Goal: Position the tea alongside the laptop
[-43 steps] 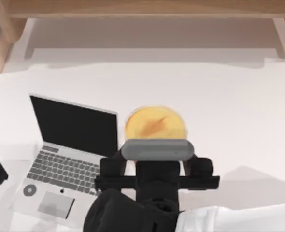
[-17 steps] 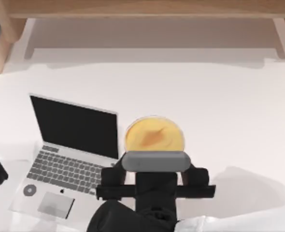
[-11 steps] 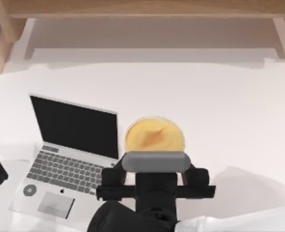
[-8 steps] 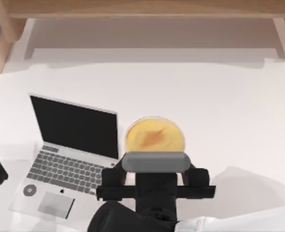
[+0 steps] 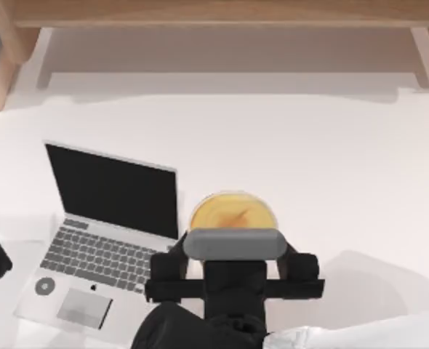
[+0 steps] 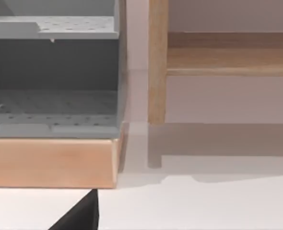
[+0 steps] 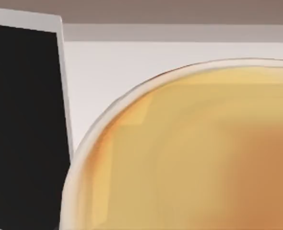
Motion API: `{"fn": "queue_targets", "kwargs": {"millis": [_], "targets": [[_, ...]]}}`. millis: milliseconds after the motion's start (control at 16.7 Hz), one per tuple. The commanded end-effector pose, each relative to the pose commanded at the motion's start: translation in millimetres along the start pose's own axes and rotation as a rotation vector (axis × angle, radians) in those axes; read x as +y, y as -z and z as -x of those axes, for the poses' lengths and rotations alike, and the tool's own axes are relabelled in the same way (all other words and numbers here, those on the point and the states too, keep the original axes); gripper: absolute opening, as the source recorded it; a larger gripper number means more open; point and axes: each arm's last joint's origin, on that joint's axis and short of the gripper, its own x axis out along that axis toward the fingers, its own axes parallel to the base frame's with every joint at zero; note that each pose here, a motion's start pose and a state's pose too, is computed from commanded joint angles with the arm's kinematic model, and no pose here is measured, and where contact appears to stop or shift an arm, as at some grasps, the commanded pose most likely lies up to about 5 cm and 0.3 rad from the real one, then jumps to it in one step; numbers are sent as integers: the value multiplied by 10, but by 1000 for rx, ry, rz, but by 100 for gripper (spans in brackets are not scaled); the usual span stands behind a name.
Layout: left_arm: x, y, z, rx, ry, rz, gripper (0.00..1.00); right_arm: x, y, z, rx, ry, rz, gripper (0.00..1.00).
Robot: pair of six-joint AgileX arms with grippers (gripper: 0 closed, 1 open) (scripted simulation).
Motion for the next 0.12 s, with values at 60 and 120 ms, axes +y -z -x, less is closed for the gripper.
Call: {"fn": "queue_targets", "kwargs": {"millis": [60, 120], "targets": [[0, 0, 0, 0, 0, 0, 100, 0, 0, 0, 0, 0, 0, 100], [0, 0, 0, 0, 0, 0, 100, 0, 0, 0, 0, 0, 0, 100]]}}
